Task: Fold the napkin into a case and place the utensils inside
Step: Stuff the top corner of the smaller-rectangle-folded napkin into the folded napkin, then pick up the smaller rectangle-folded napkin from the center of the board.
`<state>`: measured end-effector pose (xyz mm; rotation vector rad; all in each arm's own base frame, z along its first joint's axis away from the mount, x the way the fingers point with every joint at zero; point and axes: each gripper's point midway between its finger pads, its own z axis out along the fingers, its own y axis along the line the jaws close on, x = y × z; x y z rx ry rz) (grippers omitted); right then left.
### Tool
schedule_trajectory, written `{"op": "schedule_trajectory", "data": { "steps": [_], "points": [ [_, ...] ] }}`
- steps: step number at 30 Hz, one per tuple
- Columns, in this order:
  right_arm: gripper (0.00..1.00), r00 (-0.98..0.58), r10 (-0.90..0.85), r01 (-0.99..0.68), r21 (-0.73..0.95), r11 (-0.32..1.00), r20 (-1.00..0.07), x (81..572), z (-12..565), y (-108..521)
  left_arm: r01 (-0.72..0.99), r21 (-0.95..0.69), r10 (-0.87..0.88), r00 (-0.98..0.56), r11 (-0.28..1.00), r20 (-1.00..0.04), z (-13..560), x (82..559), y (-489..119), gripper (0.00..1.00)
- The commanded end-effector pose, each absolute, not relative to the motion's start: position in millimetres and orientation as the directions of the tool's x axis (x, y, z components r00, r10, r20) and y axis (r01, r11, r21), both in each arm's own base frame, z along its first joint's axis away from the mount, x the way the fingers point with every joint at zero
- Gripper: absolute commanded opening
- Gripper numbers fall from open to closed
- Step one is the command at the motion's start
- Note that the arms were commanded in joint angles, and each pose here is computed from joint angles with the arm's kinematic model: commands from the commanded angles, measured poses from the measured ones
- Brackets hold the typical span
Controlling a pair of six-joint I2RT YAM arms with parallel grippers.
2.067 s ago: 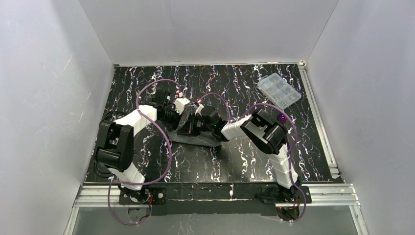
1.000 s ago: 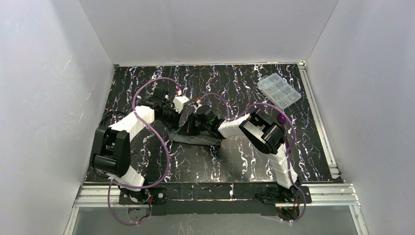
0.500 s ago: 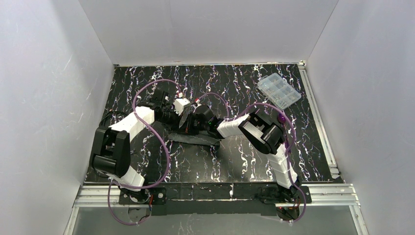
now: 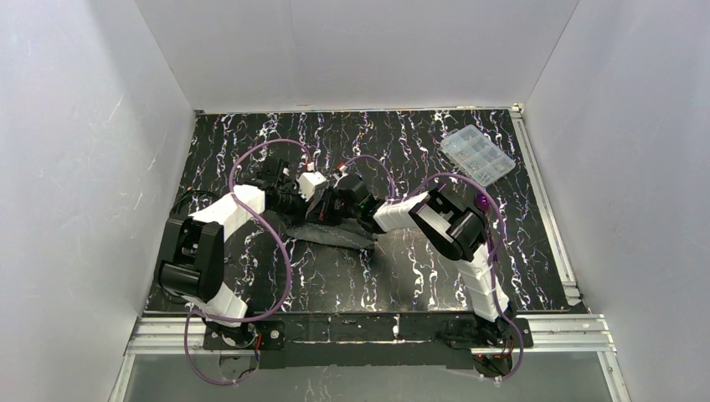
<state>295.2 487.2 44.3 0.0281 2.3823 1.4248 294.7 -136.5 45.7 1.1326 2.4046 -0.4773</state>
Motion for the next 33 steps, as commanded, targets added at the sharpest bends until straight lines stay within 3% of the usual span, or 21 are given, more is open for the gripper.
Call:
{"op": "schedule_trajectory", "data": {
  "steps": [1, 8, 14, 30, 33],
  "points": [
    [0.04, -0.896, 0.281, -0.209, 0.886, 0.414, -0.343, 317, 76, 487, 0.799, -0.085, 0.682, -0.558, 0.595, -0.473, 33, 284, -125, 0.0],
    [0.05, -0.897, 0.294, -0.214, 0.907, 0.363, -0.329, 311, 83, 476, 0.816, -0.02, 0.723, -0.523, 0.578, -0.451, 17, 289, -115, 0.0],
    [0.05, -0.889, 0.252, -0.282, 0.889, 0.36, -0.383, 313, 102, 461, 0.827, -0.022, 0.742, -0.515, 0.561, -0.429, 7, 285, -116, 0.0],
    [0.1, -0.823, -0.167, -0.559, 0.72, 0.411, -0.543, 266, 96, 375, 0.872, -0.056, 0.787, -0.464, 0.486, -0.406, 12, 271, -116, 0.0],
    [0.17, -0.798, -0.27, -0.599, 0.654, 0.462, -0.539, 248, 86, 351, 0.876, -0.043, 0.789, -0.453, 0.48, -0.415, 14, 273, -116, 0.0]
  ]
}}
